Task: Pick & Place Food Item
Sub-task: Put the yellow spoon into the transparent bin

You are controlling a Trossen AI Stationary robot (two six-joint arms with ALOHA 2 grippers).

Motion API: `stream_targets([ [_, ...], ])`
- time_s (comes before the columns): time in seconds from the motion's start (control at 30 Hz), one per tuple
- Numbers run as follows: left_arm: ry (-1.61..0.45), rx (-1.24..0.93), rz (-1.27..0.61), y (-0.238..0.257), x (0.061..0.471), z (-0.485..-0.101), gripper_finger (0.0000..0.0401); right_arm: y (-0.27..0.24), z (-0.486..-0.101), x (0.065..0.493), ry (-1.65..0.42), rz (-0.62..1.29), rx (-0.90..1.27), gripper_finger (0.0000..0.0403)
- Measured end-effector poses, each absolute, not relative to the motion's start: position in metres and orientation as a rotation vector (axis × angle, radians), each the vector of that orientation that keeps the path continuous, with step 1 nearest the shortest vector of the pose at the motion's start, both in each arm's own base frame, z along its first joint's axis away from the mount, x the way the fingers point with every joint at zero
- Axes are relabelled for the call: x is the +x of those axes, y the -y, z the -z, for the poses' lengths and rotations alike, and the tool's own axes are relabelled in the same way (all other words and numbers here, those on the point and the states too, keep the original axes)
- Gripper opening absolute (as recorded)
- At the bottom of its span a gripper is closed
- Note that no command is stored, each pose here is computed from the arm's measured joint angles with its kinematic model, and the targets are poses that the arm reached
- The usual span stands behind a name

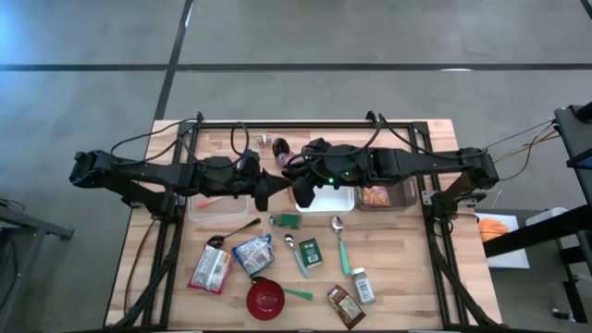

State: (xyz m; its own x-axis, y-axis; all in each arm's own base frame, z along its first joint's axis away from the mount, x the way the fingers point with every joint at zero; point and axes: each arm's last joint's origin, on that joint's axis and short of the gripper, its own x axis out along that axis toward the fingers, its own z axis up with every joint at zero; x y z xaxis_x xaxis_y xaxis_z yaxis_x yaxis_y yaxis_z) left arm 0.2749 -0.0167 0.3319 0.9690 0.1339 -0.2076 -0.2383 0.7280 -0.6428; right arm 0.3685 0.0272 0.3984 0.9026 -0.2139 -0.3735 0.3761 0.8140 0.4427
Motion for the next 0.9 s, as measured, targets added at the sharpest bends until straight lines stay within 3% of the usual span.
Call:
stream_targets([
  [0.2,-0.143,-0.733,-0.21,0.016,0.274,-0.333,0.0015,-0.028,-0.398,0.368,-0.316,0.319,0.534,0.02],
  [0.37,-0.145,-0.74,-0.211,0.016,0.269,-0.336,0.0015,-0.027,-0.399,0.368,-0.314,0.324,0.534,0.0242],
  [0.57,-0.168,-0.757,-0.228,0.014,0.26,-0.338,0.0015,-0.027,-0.399,0.368,-0.312,0.327,0.536,0.0266],
  [0.9,-0.261,-0.765,-0.326,0.009,0.228,-0.341,0.0015,-0.027,-0.398,0.366,-0.328,0.333,0.531,0.0268],
])
